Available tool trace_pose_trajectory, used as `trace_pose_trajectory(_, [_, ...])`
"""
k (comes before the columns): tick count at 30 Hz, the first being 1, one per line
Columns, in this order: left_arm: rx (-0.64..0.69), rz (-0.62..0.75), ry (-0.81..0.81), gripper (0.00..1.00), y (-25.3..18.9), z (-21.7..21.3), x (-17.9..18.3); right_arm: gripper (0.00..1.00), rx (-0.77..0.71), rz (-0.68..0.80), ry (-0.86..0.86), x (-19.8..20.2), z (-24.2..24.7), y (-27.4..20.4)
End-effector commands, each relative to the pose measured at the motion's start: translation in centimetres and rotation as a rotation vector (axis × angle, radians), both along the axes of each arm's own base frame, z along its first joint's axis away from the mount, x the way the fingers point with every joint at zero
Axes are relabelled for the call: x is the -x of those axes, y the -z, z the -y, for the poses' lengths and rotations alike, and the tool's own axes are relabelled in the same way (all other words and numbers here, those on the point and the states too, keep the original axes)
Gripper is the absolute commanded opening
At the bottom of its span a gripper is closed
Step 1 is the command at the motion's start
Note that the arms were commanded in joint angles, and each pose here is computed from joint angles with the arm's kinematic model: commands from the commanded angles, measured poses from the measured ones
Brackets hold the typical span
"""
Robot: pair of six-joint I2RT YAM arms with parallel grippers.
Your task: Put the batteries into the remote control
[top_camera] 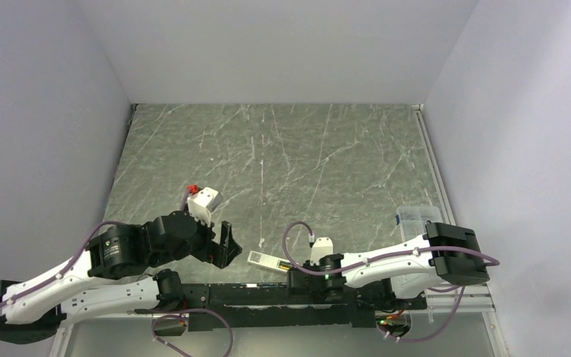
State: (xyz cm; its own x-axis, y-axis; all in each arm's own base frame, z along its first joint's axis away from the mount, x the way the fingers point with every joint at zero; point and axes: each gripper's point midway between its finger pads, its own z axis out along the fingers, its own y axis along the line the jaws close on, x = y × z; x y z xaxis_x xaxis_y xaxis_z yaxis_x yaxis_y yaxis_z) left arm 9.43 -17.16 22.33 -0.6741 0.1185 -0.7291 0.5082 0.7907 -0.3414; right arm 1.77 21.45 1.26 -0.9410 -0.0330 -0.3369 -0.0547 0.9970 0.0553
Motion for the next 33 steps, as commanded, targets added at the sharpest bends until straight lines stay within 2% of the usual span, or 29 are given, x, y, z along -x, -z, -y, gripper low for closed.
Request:
trace_pose_trajectory(1, [0.001,0.006,-0.027,0.99,-0.1,0.0,-0.3,0.11,0.01,0.009,0.002,0.1,0.5,-0.3])
trace_pose_trajectory(11, [-0.009,0.003,-0.031,0.99,0.1,0.1,-0.4,0.13,-0.015,0.053,-0.014,-0.6,0.1,-2.2])
trace_pose_trajectory(23, [-0.016,0.002,-0.029,0.99,0.2,0.2,-0.5,0.48,-0.052,0.066,0.023,-0.9,-0.6,-2.0])
trace_pose_trajectory(33, [-0.017,0.0,-0.024,0.99,0.2,0.2,-0.4,0.52,-0.08,0.071,0.051,-1.5,-1.1,-1.3])
